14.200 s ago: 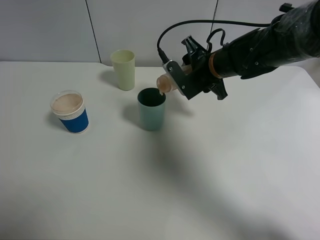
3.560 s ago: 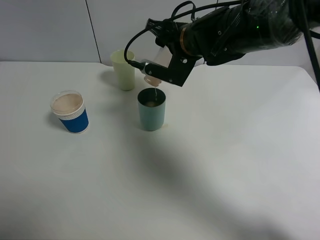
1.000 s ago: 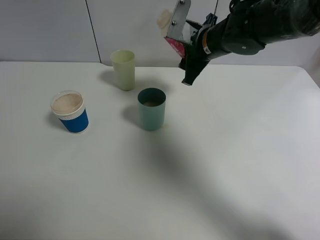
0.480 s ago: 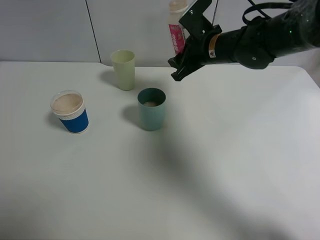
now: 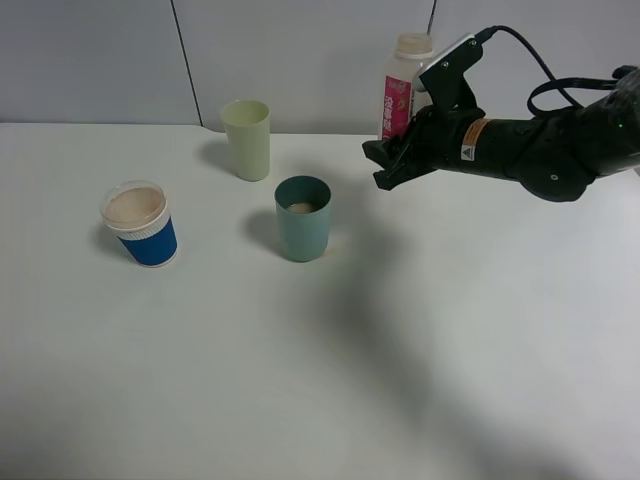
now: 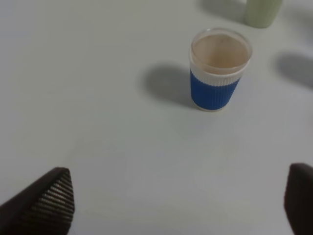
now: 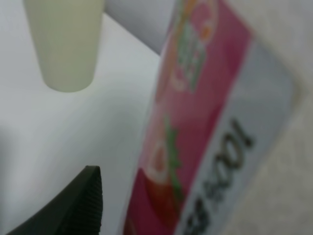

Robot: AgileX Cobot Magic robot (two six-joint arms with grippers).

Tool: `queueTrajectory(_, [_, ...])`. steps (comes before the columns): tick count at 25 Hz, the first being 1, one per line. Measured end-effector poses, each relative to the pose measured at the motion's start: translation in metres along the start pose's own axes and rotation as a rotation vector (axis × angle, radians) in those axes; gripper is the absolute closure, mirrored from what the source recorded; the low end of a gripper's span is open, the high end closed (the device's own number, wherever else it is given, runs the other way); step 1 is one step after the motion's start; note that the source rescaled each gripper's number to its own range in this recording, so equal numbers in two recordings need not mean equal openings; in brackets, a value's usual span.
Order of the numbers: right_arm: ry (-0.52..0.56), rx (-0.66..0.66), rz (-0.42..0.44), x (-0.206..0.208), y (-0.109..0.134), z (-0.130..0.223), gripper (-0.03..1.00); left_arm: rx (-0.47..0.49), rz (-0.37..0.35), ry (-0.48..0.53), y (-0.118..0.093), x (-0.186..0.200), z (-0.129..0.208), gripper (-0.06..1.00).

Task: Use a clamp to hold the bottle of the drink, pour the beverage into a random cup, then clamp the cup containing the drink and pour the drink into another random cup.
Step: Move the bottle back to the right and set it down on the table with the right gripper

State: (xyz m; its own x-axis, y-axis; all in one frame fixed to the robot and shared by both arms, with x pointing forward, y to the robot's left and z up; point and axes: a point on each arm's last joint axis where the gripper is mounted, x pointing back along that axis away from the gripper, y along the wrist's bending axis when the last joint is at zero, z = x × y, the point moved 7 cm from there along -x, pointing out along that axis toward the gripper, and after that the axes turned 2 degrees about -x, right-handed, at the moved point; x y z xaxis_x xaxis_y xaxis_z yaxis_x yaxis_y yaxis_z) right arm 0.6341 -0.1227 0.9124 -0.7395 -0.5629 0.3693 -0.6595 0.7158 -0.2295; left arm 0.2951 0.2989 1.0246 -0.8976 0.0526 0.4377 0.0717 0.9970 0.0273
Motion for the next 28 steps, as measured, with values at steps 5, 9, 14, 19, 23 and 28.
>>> queueTrajectory(5, [-0.010,-0.015,0.019,0.003,-0.001,0.004,0.97,0.000,0.000,0.000,0.000,0.000,0.000,0.37])
queueTrajectory(9, [-0.002,0.031,0.023,0.005,0.000,0.009,0.97,0.000,0.000,0.000,0.000,0.000,0.000,0.37])
queueTrajectory(14, [0.061,0.158,0.113,0.017,-0.007,0.034,0.97,0.000,0.000,0.000,0.000,0.000,0.000,0.37])
queueTrajectory(19, [0.017,0.157,0.187,0.030,-0.022,0.051,0.97,0.000,0.000,0.000,0.000,0.000,0.000,0.37])
queueTrajectory(23, [-0.010,0.127,0.225,0.038,-0.029,0.070,0.97,0.000,0.000,0.000,0.000,0.000,0.000,0.37])
queueTrajectory(28, [-0.027,0.104,0.254,0.037,-0.035,0.078,0.97,0.000,0.000,0.000,0.000,0.000,0.000,0.37])
